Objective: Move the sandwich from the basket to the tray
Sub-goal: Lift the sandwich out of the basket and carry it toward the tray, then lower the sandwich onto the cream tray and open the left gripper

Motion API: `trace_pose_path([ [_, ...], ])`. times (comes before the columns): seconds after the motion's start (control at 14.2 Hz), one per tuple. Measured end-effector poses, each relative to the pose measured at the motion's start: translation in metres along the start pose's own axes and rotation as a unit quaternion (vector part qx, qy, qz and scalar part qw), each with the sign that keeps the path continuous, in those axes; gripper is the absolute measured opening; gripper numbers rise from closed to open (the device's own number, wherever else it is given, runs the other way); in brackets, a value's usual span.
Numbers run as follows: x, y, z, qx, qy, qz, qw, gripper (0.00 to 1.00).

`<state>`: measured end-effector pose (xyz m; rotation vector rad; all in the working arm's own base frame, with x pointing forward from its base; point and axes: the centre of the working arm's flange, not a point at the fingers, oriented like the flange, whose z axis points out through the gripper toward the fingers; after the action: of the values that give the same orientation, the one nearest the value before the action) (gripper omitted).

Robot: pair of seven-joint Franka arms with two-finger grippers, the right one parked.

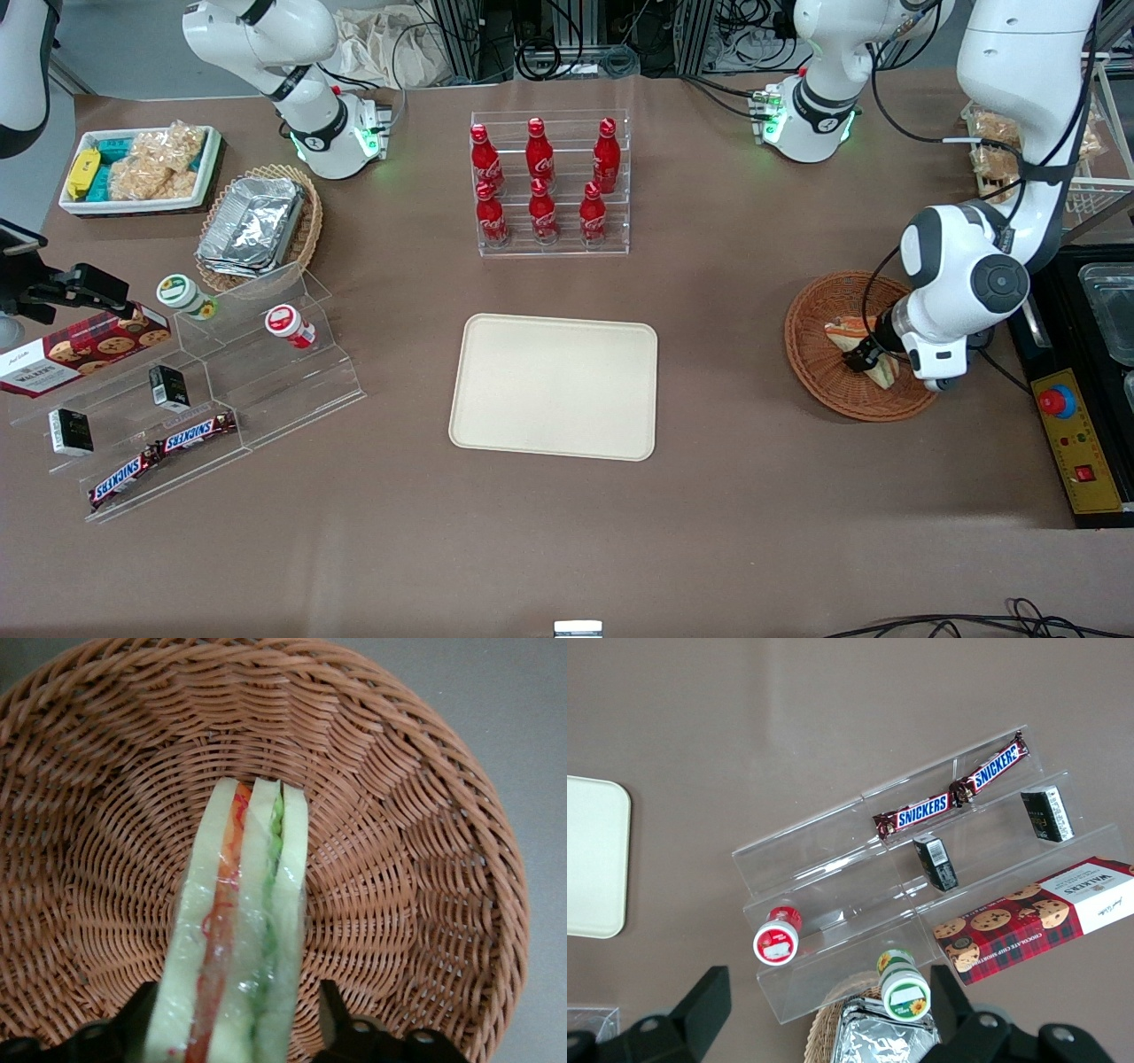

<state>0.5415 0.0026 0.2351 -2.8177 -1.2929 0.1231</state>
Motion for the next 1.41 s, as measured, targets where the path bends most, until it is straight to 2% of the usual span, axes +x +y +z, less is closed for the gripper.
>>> trace_pose_path([
  [0.14,0.001,0.001,-0.003,-0.002,0.002,0.0,1.0,0.52],
  [0.21,0.003,0.003,-0.009,-0.006,0.006,0.0,1.0,0.44],
  [0.28,0.003,0.005,-0.022,-0.01,0.01,0.001,0.9999,0.39],
  [0.49,-0.018,0.023,-0.103,0.002,0.003,0.026,0.9997,0.33],
  [0.71,-0.092,0.074,-0.182,-0.007,0.014,0.105,0.9943,0.2],
  [0.92,-0.194,0.129,-0.18,-0.024,0.017,0.213,0.9766,0.2],
  [1.06,-0.247,0.159,-0.163,-0.058,0.022,0.27,0.9609,0.2],
  [1.2,-0.286,0.185,-0.141,-0.091,0.044,0.324,0.9406,0.2],
  [1.27,-0.301,0.196,-0.127,-0.101,0.051,0.348,0.9308,0.2],
  [1.41,-0.319,0.217,-0.098,-0.107,0.06,0.387,0.914,0.2],
])
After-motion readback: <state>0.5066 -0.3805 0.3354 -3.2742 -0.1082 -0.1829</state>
